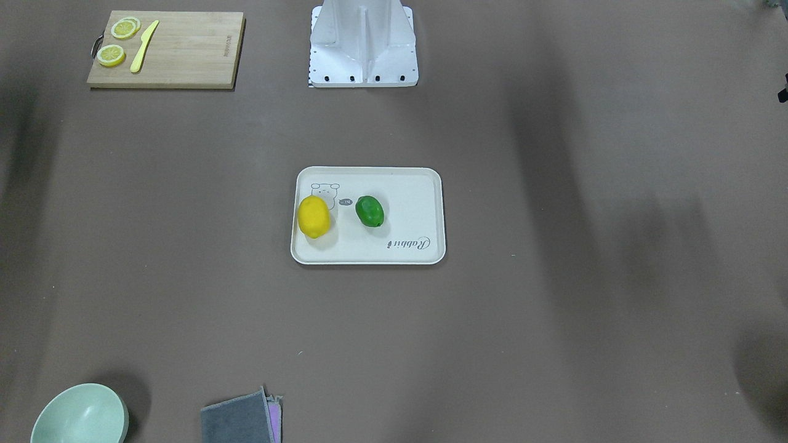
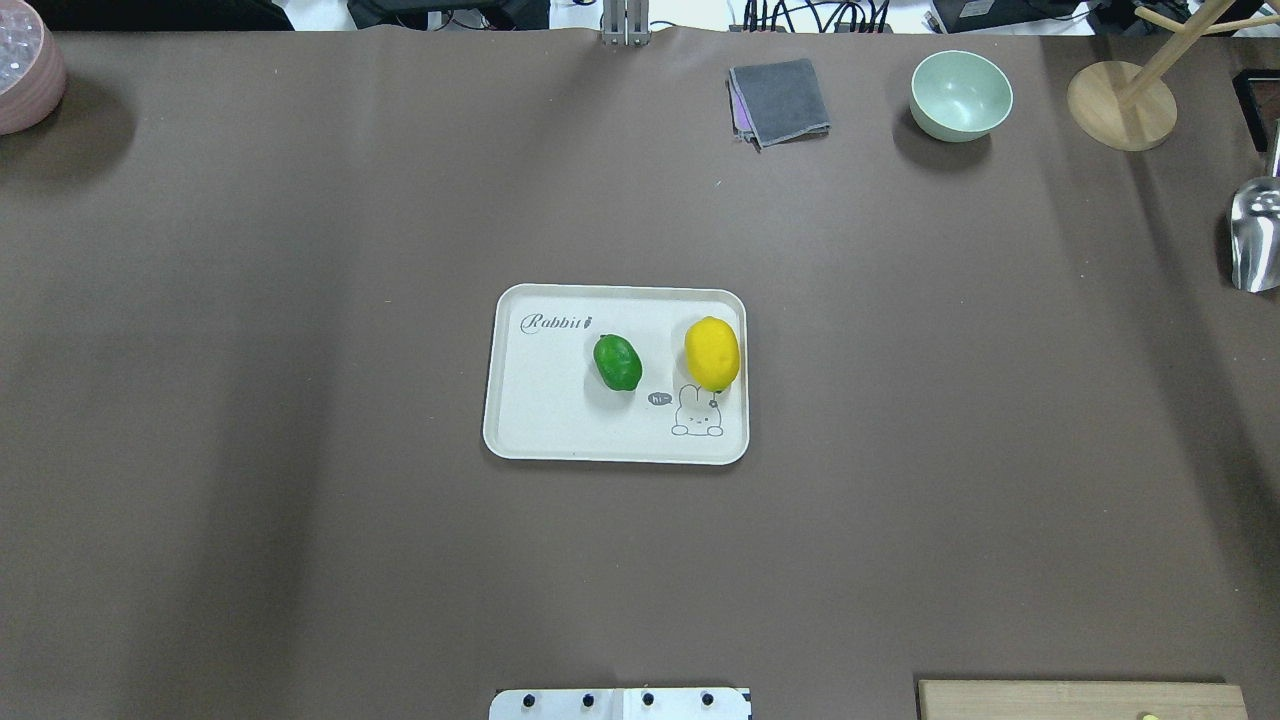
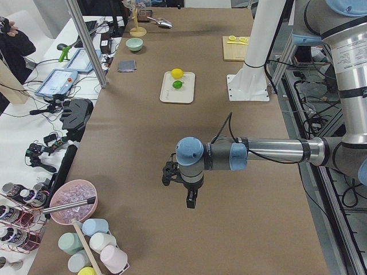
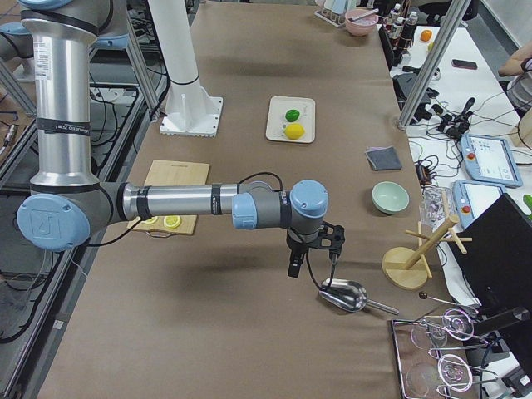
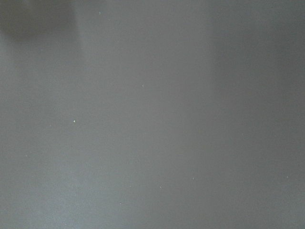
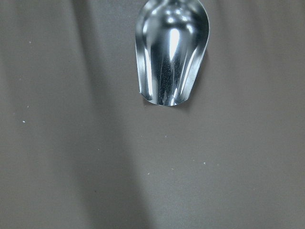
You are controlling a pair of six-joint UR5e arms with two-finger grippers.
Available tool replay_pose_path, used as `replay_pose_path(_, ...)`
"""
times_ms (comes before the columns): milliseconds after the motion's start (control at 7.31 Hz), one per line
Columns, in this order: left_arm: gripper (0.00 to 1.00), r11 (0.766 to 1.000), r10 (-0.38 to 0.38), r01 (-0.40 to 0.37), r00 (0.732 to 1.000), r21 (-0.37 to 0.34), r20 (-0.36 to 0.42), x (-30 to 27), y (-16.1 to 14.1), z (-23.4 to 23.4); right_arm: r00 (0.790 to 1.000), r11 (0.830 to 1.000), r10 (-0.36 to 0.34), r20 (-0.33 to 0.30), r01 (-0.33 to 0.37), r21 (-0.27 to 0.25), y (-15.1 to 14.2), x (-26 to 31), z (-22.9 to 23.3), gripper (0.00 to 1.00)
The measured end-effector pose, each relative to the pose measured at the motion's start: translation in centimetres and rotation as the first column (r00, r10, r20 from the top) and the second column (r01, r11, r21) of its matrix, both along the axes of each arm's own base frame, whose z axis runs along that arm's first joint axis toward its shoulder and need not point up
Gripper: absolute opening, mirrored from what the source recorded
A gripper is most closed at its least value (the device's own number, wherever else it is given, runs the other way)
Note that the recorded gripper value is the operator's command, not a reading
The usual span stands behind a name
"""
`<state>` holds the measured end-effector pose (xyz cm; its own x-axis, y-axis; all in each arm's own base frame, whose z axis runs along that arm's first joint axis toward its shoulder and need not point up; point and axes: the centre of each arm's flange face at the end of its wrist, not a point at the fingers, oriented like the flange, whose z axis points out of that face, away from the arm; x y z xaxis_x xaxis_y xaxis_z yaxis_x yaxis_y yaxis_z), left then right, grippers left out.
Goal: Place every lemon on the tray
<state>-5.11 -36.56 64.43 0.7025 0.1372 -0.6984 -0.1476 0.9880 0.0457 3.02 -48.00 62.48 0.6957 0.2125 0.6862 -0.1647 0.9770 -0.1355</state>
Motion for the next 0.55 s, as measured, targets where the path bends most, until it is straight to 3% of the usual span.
replay_pose_path(547, 0.98, 1.000, 0.007, -0.007, 1.000, -0.011, 0.001, 0.06, -0.02, 0.23, 1.000, 1.000, 0.004, -0.001, -0.004, 0.005, 0.37, 0.23, -0.25, 0.99)
